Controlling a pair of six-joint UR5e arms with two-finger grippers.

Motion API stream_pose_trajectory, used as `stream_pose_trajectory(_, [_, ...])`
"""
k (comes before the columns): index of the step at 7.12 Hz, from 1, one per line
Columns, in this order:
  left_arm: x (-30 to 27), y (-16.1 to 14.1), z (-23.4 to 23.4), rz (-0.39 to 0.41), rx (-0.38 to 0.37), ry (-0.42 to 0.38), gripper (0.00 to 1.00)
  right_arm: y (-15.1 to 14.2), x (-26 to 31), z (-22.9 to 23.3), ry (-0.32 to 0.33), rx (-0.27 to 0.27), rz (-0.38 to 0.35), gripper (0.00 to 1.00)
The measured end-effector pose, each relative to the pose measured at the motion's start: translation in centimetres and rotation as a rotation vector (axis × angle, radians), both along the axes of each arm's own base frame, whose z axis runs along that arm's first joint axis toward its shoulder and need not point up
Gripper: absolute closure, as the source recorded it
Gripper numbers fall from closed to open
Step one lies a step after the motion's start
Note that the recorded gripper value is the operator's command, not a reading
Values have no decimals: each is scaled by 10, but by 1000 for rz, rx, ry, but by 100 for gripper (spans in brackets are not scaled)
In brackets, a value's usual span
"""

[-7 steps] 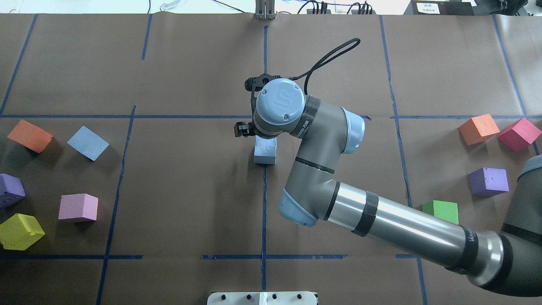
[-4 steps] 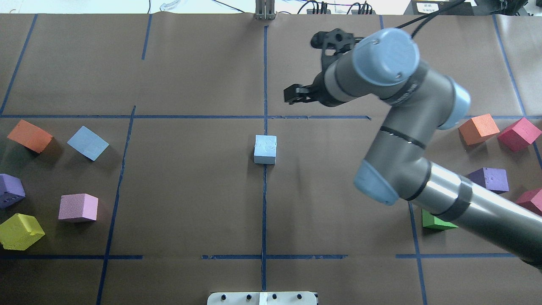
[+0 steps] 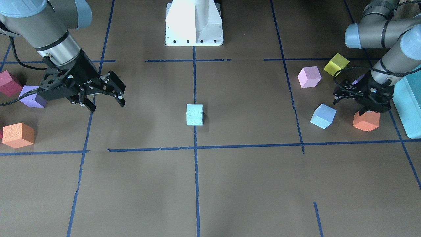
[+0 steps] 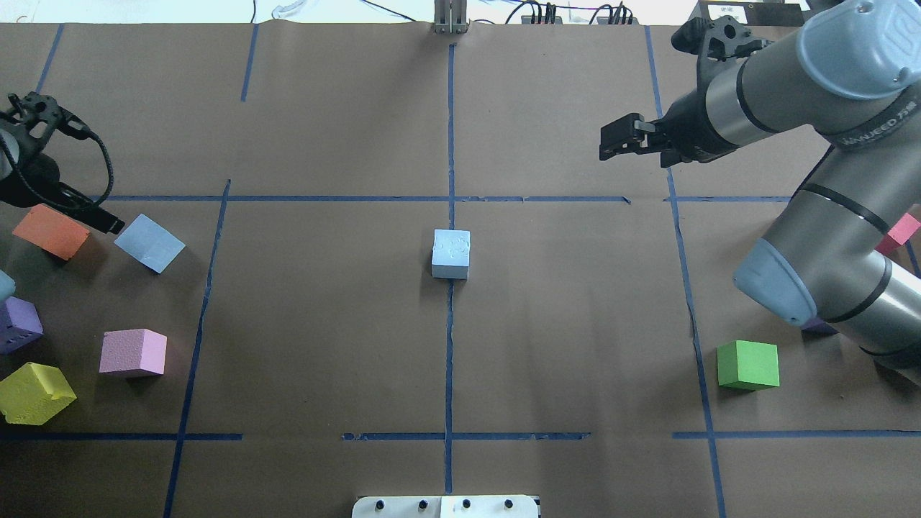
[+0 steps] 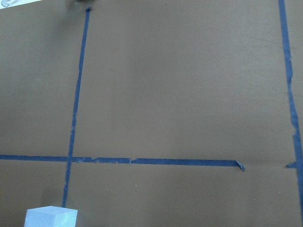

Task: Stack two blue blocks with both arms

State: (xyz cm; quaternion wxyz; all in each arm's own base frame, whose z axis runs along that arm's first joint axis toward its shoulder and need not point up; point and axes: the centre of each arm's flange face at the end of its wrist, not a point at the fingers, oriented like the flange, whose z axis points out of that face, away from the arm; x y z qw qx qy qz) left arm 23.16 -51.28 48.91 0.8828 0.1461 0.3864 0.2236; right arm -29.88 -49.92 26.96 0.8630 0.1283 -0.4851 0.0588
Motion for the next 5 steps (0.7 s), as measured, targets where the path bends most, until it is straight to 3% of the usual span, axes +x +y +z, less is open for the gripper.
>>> stream_pose_trajectory(5, [47, -9, 14, 56, -24, -21, 0, 8, 13, 31, 44, -4, -12, 0])
